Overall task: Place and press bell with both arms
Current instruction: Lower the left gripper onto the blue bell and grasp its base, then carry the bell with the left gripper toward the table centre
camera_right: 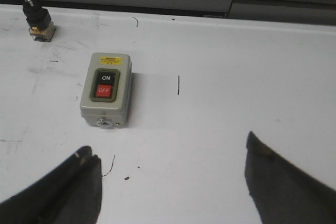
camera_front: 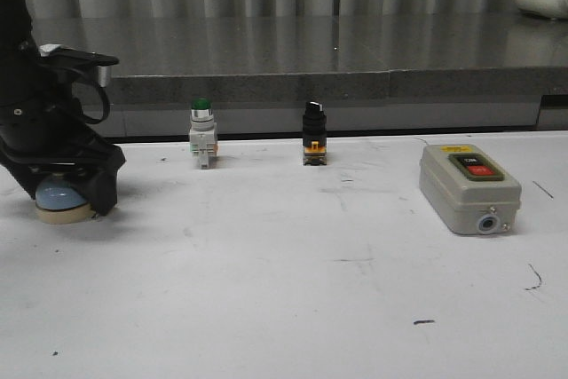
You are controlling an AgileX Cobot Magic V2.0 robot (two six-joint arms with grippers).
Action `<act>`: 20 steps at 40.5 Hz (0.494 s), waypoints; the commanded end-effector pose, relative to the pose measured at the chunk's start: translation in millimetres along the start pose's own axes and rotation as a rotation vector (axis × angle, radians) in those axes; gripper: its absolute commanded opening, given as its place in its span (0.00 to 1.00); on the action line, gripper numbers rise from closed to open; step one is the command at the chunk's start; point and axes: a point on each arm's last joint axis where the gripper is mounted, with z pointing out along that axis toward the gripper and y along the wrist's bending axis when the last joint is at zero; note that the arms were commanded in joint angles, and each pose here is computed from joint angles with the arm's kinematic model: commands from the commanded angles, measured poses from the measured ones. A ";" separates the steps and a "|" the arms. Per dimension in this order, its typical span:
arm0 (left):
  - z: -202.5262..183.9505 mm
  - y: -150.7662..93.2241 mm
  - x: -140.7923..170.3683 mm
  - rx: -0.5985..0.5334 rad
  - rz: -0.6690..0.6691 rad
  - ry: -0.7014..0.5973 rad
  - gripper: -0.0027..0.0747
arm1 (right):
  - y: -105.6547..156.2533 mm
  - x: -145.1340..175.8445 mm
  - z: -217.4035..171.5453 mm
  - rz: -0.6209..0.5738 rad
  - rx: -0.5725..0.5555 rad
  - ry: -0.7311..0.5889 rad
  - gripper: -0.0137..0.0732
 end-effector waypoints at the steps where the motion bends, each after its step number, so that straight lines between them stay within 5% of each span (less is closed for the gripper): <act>1: -23.4 2.2 -16.5 -0.012 -0.008 -0.112 0.61 | -1.2 -16.0 -4.3 -0.009 0.012 -0.094 0.82; 20: -46.9 -4.8 -32.0 0.054 -0.079 -0.076 0.51 | -1.2 -16.0 -4.3 -0.009 0.012 -0.094 0.82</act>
